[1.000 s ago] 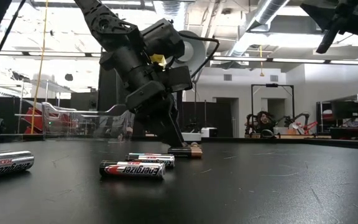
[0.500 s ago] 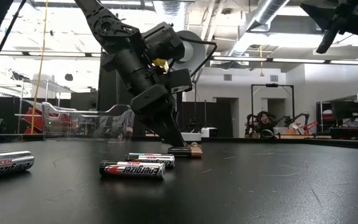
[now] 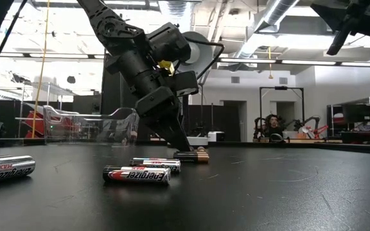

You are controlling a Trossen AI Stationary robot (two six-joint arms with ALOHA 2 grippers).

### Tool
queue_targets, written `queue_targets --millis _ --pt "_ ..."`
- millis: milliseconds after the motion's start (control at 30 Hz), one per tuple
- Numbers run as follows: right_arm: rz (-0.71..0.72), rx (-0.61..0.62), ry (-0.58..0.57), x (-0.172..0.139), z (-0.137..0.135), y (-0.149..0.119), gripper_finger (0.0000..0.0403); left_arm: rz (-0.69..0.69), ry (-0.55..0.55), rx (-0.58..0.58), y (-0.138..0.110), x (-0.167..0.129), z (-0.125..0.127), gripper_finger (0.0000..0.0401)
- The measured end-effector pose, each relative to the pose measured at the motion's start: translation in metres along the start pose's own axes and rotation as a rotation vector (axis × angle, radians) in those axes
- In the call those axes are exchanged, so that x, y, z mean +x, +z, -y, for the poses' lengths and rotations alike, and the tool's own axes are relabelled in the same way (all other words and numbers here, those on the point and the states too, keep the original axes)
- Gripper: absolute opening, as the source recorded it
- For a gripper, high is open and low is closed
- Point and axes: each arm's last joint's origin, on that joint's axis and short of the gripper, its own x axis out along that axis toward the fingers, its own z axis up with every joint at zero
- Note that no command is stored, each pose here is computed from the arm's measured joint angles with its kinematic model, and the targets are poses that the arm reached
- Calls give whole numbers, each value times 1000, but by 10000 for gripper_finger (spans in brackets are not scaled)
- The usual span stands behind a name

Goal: Sort batteries
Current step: Put the black battery into the top transparent bin

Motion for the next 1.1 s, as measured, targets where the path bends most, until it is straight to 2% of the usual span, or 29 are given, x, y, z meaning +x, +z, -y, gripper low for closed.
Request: queue_targets --millis 633,933,1100 --pt "0 1 0 0 0 0 27 0 -8 -3 0 0 4 288" --pt "0 2 0 0 0 0 27 -4 4 -3 0 0 4 220" --pt "1 2 0 0 0 0 27 -14 9 -3 -1 0 4 199"
